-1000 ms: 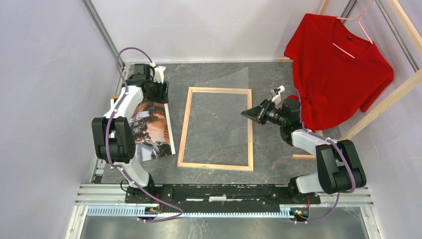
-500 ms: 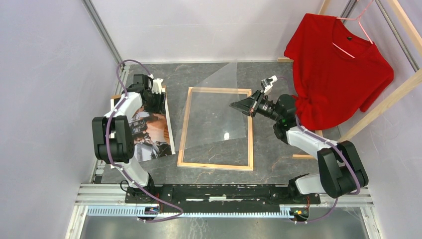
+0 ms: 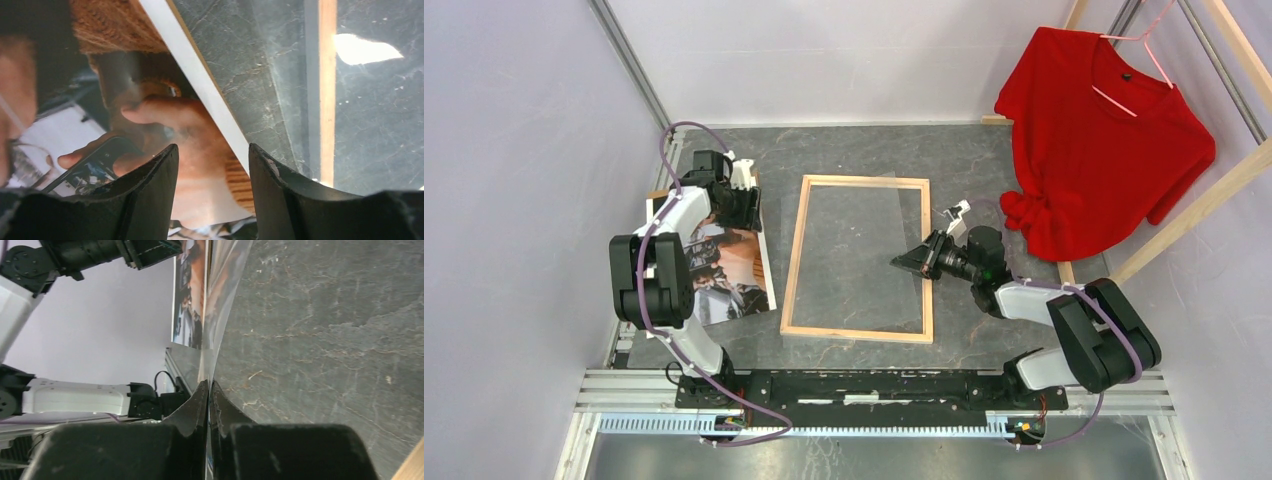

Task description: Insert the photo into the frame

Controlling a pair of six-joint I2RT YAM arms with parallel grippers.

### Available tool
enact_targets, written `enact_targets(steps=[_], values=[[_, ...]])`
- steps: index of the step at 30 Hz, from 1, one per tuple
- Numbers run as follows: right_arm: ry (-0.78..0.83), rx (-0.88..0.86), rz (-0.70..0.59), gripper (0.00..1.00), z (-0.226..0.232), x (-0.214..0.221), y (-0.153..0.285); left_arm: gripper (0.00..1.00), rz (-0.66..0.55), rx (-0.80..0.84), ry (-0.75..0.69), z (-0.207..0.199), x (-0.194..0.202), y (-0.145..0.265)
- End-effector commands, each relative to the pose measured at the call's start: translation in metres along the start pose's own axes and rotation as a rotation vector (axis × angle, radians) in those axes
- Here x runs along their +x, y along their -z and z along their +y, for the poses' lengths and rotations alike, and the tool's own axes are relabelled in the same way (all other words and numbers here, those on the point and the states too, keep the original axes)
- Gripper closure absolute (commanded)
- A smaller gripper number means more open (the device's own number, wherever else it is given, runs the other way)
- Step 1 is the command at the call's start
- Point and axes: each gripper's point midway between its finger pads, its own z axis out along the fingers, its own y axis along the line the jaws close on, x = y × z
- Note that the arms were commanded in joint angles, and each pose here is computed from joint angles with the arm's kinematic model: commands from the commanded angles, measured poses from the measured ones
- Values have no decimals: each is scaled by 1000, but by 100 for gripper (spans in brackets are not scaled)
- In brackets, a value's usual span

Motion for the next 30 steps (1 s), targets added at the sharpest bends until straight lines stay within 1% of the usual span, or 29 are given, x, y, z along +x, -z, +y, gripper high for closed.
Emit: enact_targets(steps=[1,2,5,7,11,12,15,17,19,21,30], values=[[120,39,-39,92,-8,-8,-1,38,-56,73,-48,-25,-11,14],[126,59,-40,90,-11,-8,-1,37,-44,101,-79,-40,-7,11],[136,99,-51,79,-21,-7,-1,36,0,124,-138,-63,7,2],[133,102,-44,72,-25,-5,-3,36,28,118,-171,-73,16,-7],[114,90,4,64,-30,5,-6,39,76,68,-236,-77,29,-22],[117,90,11,59,-31,6,-7,40,86,59,-245,-75,31,-25],[132,101,31,39,-35,3,-9,41,96,17,-275,-70,35,-30],[143,99,42,33,-35,-3,-11,41,105,9,-287,-69,38,-32],[150,76,47,29,-32,-10,-14,41,109,7,-297,-69,40,-33],[150,45,51,28,-27,-19,-18,41,114,5,-307,-69,42,-35],[115,-40,111,27,-23,-36,-47,42,126,5,-335,-69,44,-40]])
